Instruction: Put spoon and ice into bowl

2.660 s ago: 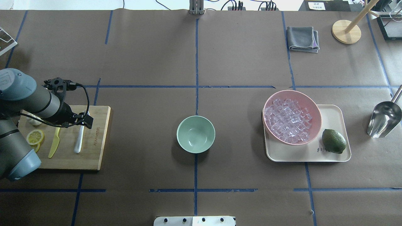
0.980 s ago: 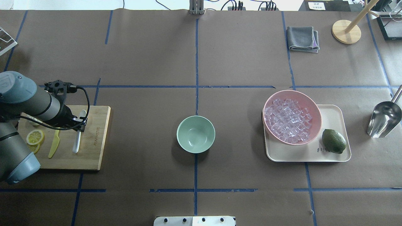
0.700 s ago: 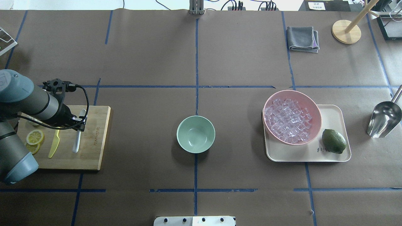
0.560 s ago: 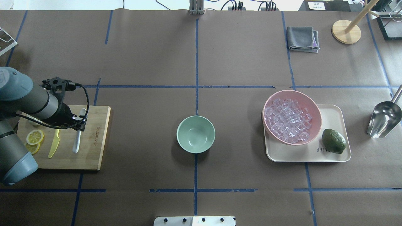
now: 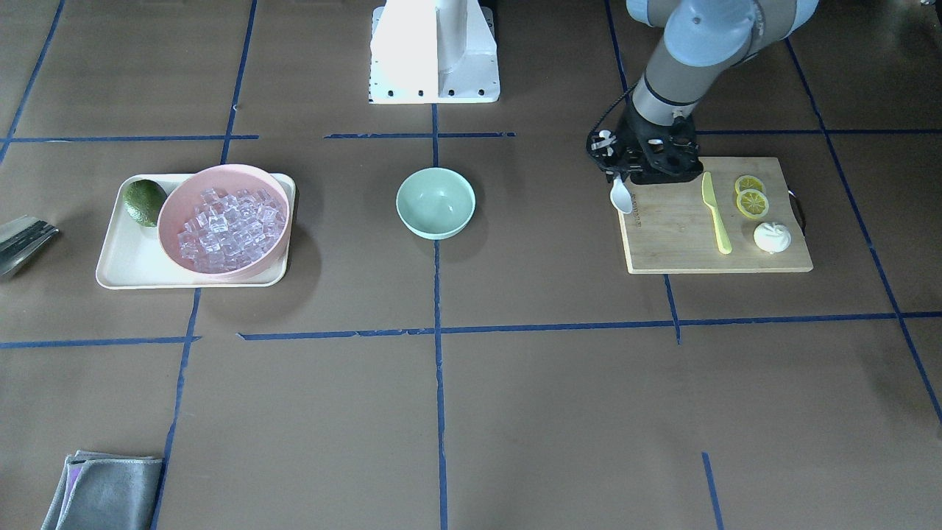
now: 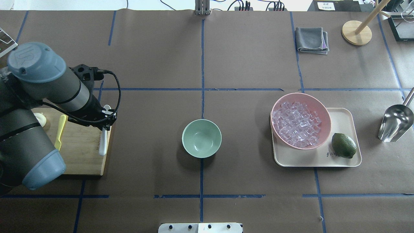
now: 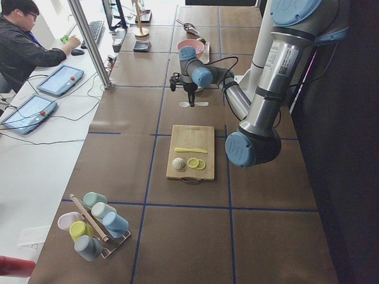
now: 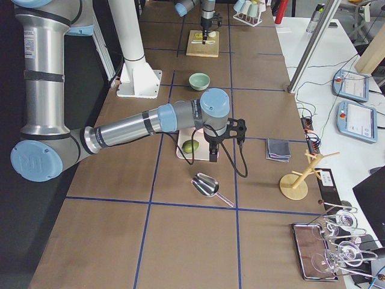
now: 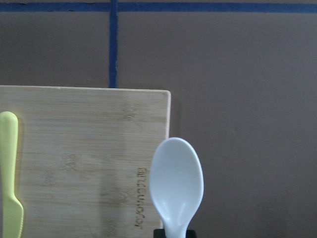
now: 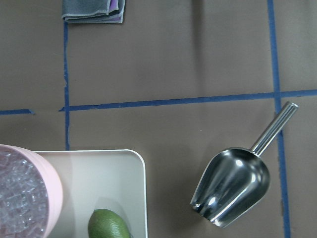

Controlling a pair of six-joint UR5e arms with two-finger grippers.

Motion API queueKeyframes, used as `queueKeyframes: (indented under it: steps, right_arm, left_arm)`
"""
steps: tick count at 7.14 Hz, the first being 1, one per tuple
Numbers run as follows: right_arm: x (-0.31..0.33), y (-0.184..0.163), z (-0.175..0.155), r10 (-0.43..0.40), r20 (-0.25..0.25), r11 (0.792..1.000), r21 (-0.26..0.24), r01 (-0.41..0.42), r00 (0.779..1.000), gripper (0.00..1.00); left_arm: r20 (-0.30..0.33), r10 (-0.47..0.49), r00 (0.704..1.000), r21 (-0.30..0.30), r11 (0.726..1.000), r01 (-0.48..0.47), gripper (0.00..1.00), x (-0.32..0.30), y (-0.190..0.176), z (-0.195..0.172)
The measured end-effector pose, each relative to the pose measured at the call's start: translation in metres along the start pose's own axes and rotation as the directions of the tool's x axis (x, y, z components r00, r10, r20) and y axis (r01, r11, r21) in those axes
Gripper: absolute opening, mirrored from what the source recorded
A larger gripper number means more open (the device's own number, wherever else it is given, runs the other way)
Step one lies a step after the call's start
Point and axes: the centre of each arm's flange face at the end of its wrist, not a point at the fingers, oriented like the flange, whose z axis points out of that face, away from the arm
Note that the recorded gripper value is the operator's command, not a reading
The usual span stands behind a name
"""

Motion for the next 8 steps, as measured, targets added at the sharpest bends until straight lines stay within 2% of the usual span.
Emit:
queueKeyframes:
  steps: [2,5,8]
  right_arm:
    - [-0.056,0.000,0.003,0.026,0.023,1.000,0.015,-0.026,0.999,1.00]
    - [-0.130,-0.003,0.035,0.039,0.026,0.998,0.041,-0.040,0.999,1.00]
    - [-0.186,0.014,0.059,0.012,0.011,0.999,0.039,-0.012,1.000,1.00]
  left_arm:
    - [-0.040,-0.048,0.998,-0.037,0.998,0.046,0.00,0.070,0.027,0.008]
    - [-0.053,-0.060,0.997,-0.059,0.997,0.057,0.00,0.143,0.062,0.026]
    - [-0.072,-0.067,0.995,-0.064,0.996,0.062,0.00,0.202,0.053,0.043]
